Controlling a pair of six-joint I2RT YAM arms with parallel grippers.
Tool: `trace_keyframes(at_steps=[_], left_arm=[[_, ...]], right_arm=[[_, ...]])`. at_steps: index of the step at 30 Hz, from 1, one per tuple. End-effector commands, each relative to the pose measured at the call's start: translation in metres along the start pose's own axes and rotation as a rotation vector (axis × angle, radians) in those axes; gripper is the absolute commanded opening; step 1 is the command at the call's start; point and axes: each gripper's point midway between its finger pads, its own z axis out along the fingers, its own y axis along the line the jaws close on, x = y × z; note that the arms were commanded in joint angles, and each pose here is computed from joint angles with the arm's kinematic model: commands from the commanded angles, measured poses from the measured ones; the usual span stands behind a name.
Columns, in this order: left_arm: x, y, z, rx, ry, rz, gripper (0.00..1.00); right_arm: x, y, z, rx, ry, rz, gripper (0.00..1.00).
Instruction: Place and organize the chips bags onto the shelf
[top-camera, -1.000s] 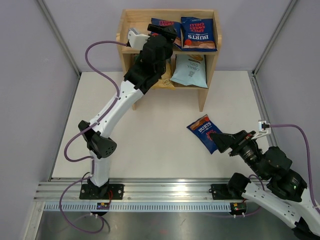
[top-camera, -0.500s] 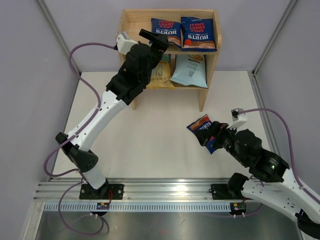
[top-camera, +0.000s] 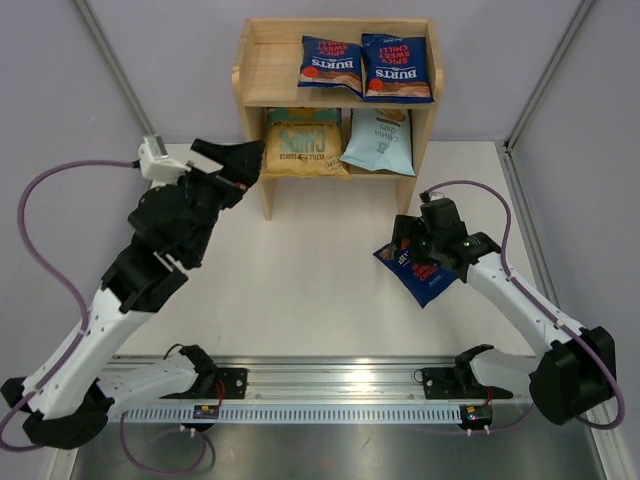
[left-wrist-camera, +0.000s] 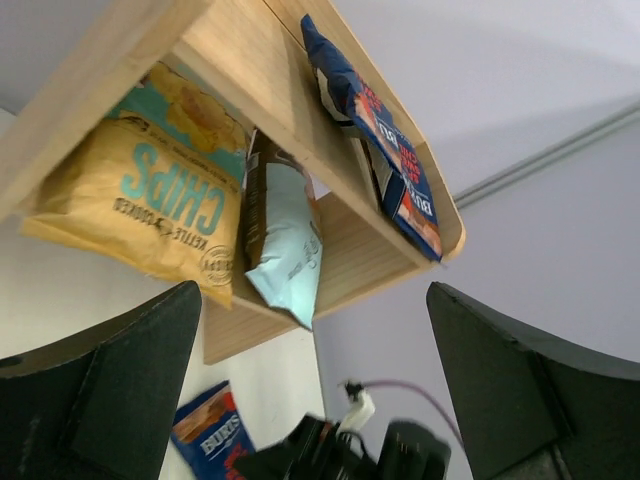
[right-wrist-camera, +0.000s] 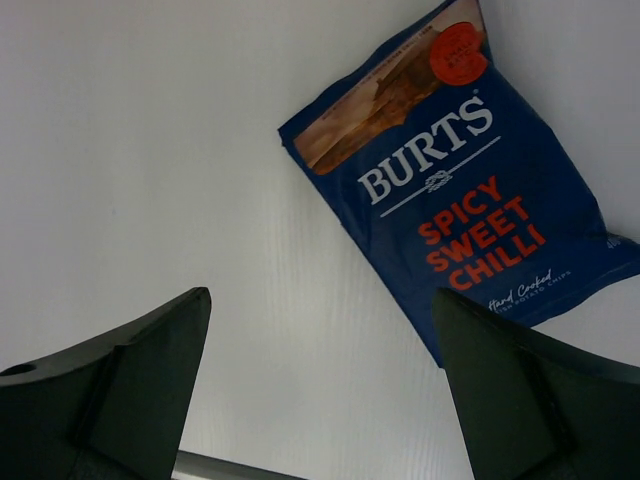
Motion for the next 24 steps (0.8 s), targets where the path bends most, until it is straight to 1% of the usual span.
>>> trace_keyframes(at_steps=[1, 2, 3, 4, 7, 9, 10, 11, 12, 13, 14, 15, 16, 17, 19, 21, 24], left_arm=[[0.024, 0.038, -0.03, 0.019, 0.097, 0.128, 0.99], [0.019, 0.042, -0.048, 0.05, 0.105, 0.134, 0.99], [0.029, 0.053, -0.053, 0.053, 0.138, 0.169, 0.99], [0.046, 0.073, -0.057, 0.035, 0.185, 0.203, 0.99], [0.072, 0.096, -0.078, 0.06, 0.311, 0.299, 0.99], [0.095, 0.122, -0.091, 0.041, 0.424, 0.386, 0.99], [0.1, 0.129, -0.097, 0.042, 0.453, 0.408, 0.99], [0.113, 0.143, -0.106, 0.041, 0.521, 0.448, 0.99], [0.119, 0.148, -0.112, 0.047, 0.555, 0.461, 0.99], [0.121, 0.15, -0.12, 0.07, 0.576, 0.462, 0.99], [0.134, 0.155, -0.129, 0.104, 0.642, 0.475, 0.99], [0.14, 0.157, -0.137, 0.128, 0.683, 0.48, 0.99], [0.141, 0.154, -0.147, 0.171, 0.703, 0.477, 0.99], [0.148, 0.152, -0.157, 0.223, 0.754, 0.479, 0.99], [0.155, 0.15, -0.175, 0.295, 0.818, 0.472, 0.99], [0.152, 0.147, -0.186, 0.355, 0.82, 0.482, 0.99], [0.148, 0.146, -0.198, 0.403, 0.817, 0.489, 0.99]], right_arm=[[-0.025, -0.002, 0.01, -0.027, -0.022, 0.029, 1.0], [-0.031, -0.014, 0.016, 0.001, -0.032, 0.06, 1.0], [-0.03, -0.021, 0.025, 0.025, -0.019, 0.063, 0.99], [-0.034, -0.033, 0.03, 0.08, -0.038, 0.06, 0.99], [-0.044, -0.049, 0.045, 0.149, -0.067, 0.036, 0.97], [-0.051, -0.052, 0.054, 0.139, -0.075, 0.017, 0.98], [-0.061, -0.051, 0.056, 0.131, -0.093, -0.014, 0.99], [-0.065, -0.052, 0.059, 0.126, -0.097, -0.025, 0.99], [-0.067, -0.053, 0.066, 0.104, -0.078, -0.026, 0.99], [-0.07, -0.058, 0.07, 0.095, -0.074, -0.037, 0.99], [-0.071, -0.058, 0.074, 0.072, -0.06, -0.037, 0.99], [-0.07, -0.058, 0.082, 0.046, -0.035, -0.049, 0.99], [-0.074, -0.065, 0.085, 0.043, -0.034, -0.047, 0.98], [-0.073, -0.067, 0.09, 0.029, -0.021, -0.05, 0.98], [-0.07, -0.066, 0.102, -0.012, 0.014, -0.07, 0.97], [-0.066, -0.067, 0.115, -0.027, 0.045, -0.08, 0.94], [-0.056, -0.066, 0.13, -0.051, 0.086, -0.066, 0.88]])
